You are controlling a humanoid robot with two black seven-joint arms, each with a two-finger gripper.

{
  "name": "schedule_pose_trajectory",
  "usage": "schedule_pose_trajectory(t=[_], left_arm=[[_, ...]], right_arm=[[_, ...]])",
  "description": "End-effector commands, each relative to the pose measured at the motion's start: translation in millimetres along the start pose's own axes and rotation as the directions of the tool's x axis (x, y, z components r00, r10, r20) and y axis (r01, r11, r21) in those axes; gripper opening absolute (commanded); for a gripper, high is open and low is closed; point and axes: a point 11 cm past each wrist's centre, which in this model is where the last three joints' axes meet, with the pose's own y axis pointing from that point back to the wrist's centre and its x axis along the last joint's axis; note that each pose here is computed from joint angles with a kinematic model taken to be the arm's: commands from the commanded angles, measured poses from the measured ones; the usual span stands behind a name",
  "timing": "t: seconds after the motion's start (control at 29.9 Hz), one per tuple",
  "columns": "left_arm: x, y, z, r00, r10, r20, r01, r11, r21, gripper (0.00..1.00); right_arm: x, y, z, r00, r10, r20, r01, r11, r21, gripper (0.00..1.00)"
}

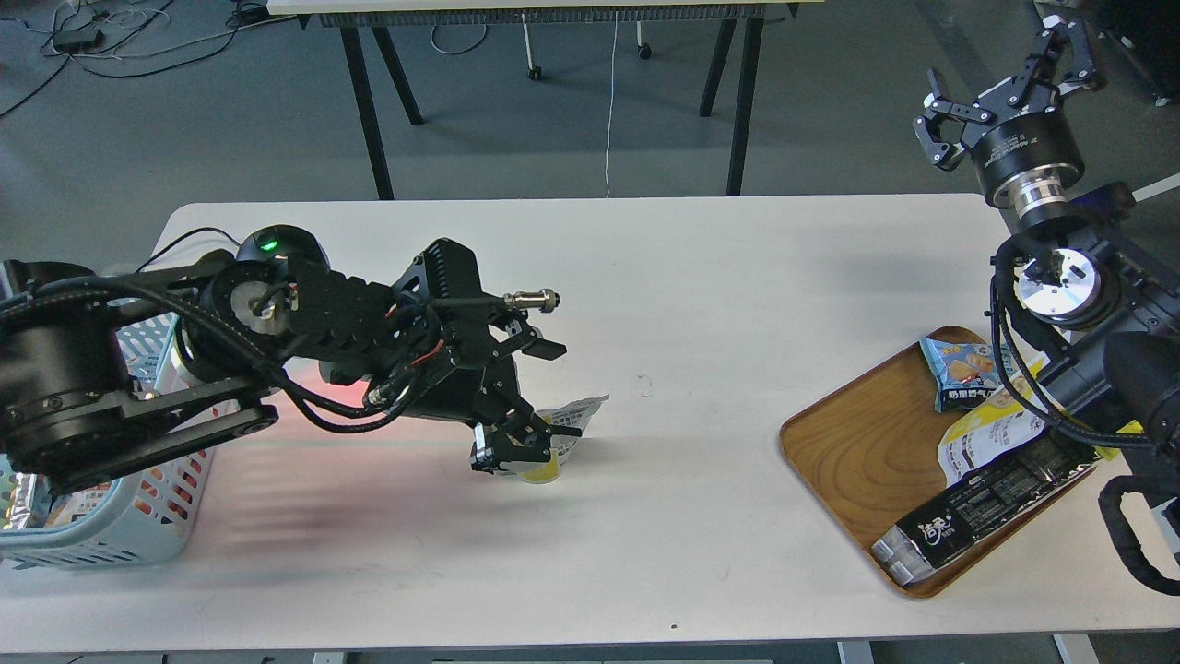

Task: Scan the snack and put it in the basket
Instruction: 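Close the left gripper on the pouch, then lift the pouch with the left gripper and hold it over the scanner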

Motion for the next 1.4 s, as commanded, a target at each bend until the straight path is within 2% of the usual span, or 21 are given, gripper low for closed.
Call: schedule_pose_trajectory(t=[0.0,0.4,0.47,0.53,0.67,0.97,1.2,1.37], left_arm=[[-10,-3,-8,0.999,-0.020,-0.032,0.021,1.000,0.020,0.83],[-29,-27,-8,0.994,-0.060,-0.092,0.059,0.998,-0.003,0.58],[-34,-29,-5,0.992,-0.063,-0.105,0.062,0.998,-0.013,0.51],[-34,-30,-5,0.992,-0.064,-0.106,0.063,0.998,-0.012,0.38],[-33,-31,-11,0.991,-0.061,-0.116,0.062,0.998,0.001,0.22],[-34,-28,-13,0.991,-0.060,-0.117,0.061,0.998,0.005,0.02],[-23,-23,-7,0.995,-0.034,-0.094,0.033,0.999,-0.011,0.00],[-8,1,-8,0.997,0.023,-0.068,-0.024,1.000,-0.009,0.00]], right_arm=[[-1,0,0,1.000,-0.001,0.000,0.001,1.000,0.000,0.99],[2,0,-3,1.000,0.004,-0.004,-0.004,1.000,0.004,0.99],[2,1,-3,1.000,0.003,-0.005,-0.003,1.000,0.003,0.99],[2,1,-3,1.000,0.003,-0.005,-0.003,1.000,0.003,0.99],[2,1,-3,1.000,0.003,-0.005,-0.003,1.000,0.003,0.99],[3,1,-3,1.000,0.004,-0.007,-0.004,1.000,0.003,0.99],[3,1,-5,1.000,0.005,-0.007,-0.005,1.000,0.008,0.99],[3,-1,-9,1.000,0.004,-0.013,-0.003,1.000,0.013,0.99]])
